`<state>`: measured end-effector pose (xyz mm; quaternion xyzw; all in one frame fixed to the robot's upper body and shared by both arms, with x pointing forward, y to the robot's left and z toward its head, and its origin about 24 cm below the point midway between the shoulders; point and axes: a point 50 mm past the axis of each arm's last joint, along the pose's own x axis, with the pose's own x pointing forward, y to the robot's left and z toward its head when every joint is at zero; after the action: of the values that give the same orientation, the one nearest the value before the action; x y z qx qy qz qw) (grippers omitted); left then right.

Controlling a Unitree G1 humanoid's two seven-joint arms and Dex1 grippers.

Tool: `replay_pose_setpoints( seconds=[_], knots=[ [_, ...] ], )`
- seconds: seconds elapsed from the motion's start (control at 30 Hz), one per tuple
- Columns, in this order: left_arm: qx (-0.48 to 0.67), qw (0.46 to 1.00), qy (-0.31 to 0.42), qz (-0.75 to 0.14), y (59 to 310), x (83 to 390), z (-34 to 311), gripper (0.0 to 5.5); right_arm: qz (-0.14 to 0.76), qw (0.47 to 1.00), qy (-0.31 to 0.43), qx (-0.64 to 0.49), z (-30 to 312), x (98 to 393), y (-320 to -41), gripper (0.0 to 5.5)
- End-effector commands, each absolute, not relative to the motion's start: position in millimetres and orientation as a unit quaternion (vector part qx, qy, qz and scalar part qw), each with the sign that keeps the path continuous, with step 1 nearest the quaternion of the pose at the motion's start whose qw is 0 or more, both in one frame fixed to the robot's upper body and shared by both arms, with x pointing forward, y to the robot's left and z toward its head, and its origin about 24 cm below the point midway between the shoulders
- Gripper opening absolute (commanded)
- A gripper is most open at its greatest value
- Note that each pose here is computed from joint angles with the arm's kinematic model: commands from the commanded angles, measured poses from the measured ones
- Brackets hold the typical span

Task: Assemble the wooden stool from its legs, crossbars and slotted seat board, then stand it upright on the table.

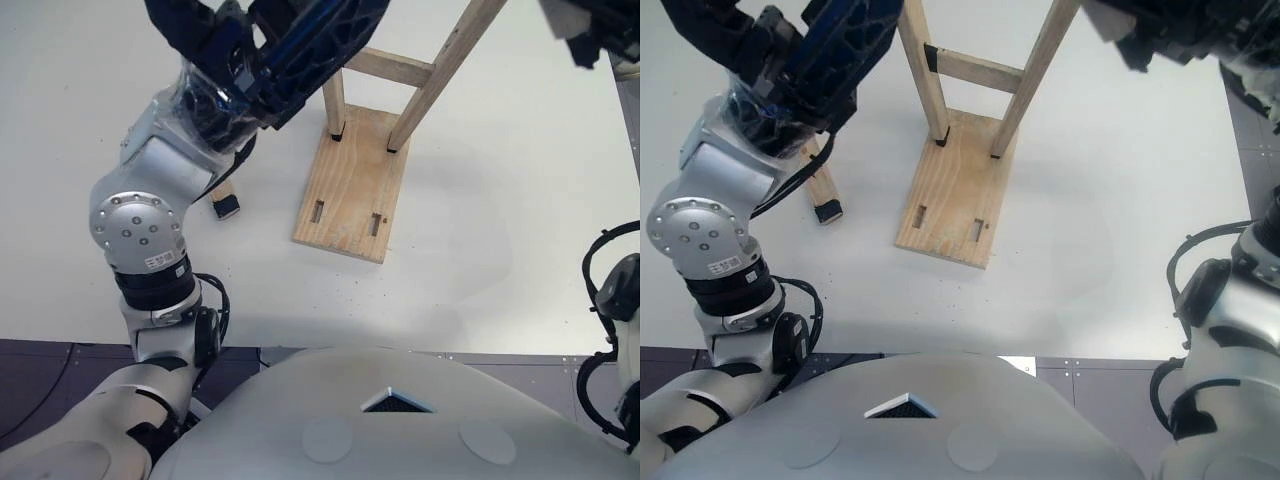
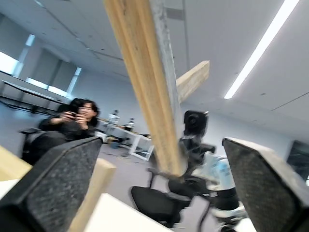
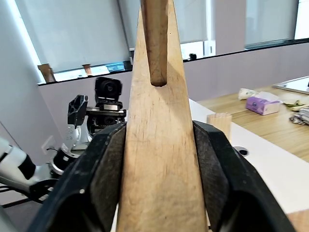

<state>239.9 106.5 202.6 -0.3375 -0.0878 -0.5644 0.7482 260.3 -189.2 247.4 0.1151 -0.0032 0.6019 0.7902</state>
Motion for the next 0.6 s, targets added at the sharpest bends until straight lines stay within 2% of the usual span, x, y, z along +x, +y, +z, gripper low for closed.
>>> replay_pose_setpoints(
  seconds=[0.03, 0.13, 0.2, 0.4, 0.6],
  knots=[
    [-0.365, 0.695, -0.097, -0.612, 95, 236, 218, 4.57, 0.636, 0.759, 0.018, 0.135, 241, 252, -174, 2.02],
    [-0.366, 0.690, -0.098, -0.616, 90, 239, 221, 4.57, 0.646, 0.749, 0.026, 0.147, 236, 249, -167, 2.02],
    [-0.363, 0.698, -0.098, -0.609, 88, 242, 218, 4.31, 0.650, 0.742, 0.027, 0.161, 235, 248, -165, 2.02],
    [-0.354, 0.723, -0.077, -0.588, 87, 251, 202, 3.16, 0.652, 0.738, 0.032, 0.167, 234, 245, -162, 2.02],
    [-0.336, 0.706, -0.070, -0.619, 82, 247, 203, 2.31, 0.656, 0.738, 0.044, 0.150, 233, 243, -159, 2.02]
  ],
)
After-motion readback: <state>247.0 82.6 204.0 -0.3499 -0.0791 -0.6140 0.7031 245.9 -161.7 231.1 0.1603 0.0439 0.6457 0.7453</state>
